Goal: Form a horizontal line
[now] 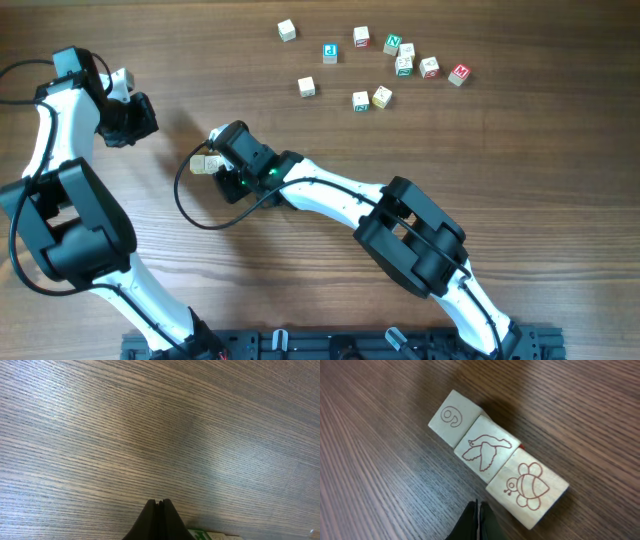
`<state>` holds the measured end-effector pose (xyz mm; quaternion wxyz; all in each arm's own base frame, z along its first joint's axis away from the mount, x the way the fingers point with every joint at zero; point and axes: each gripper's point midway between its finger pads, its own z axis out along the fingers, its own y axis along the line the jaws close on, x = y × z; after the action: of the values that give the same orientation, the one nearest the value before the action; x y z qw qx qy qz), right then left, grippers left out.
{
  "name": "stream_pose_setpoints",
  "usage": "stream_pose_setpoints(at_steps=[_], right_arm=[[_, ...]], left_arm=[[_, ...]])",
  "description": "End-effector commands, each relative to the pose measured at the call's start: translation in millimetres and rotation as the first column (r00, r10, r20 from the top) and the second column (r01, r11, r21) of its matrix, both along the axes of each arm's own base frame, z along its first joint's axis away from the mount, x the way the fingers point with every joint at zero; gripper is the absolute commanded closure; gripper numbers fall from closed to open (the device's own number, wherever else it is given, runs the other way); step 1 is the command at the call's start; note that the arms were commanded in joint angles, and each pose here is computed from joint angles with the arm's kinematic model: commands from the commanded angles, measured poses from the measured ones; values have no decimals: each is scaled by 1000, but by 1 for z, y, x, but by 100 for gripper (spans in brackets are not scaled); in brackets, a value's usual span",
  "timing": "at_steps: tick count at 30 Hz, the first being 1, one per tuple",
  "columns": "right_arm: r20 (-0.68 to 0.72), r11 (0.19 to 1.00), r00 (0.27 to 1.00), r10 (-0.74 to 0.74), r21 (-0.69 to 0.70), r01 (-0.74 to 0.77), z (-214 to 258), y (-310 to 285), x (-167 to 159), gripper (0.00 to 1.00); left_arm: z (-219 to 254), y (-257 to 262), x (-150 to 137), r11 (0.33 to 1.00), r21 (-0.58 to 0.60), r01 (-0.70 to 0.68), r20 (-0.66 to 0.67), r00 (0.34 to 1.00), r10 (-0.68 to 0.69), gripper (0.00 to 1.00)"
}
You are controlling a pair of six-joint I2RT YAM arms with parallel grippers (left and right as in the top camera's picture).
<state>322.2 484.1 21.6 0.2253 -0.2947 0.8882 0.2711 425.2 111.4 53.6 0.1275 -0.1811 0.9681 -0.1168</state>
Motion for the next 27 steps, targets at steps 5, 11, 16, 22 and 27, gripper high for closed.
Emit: stream_pose_setpoints(at_steps=[5, 11, 16, 22, 27], right_arm=[[30, 999, 999, -12, -37, 13, -16, -3, 3, 95], [42, 999, 999, -20, -36, 21, -15, -3, 6, 96], [-23, 997, 996, 81, 15, -81, -12, 7, -13, 95], [-42, 997, 999, -27, -70, 24, 48, -31, -16, 96], [200, 983, 964, -177, -3, 181, 100, -56, 56, 96]], left_arm=[[1, 0, 3, 1000, -5, -11, 6, 1000, 11, 96], [1, 0, 3, 1000, -5, -11, 6, 1000, 11, 96], [1, 1, 3, 1000, -5, -11, 6, 1000, 11, 96], [1, 1, 3, 1000, -5, -11, 6, 1000, 11, 96], [1, 0, 3, 1000, -5, -11, 6, 1000, 11, 48]])
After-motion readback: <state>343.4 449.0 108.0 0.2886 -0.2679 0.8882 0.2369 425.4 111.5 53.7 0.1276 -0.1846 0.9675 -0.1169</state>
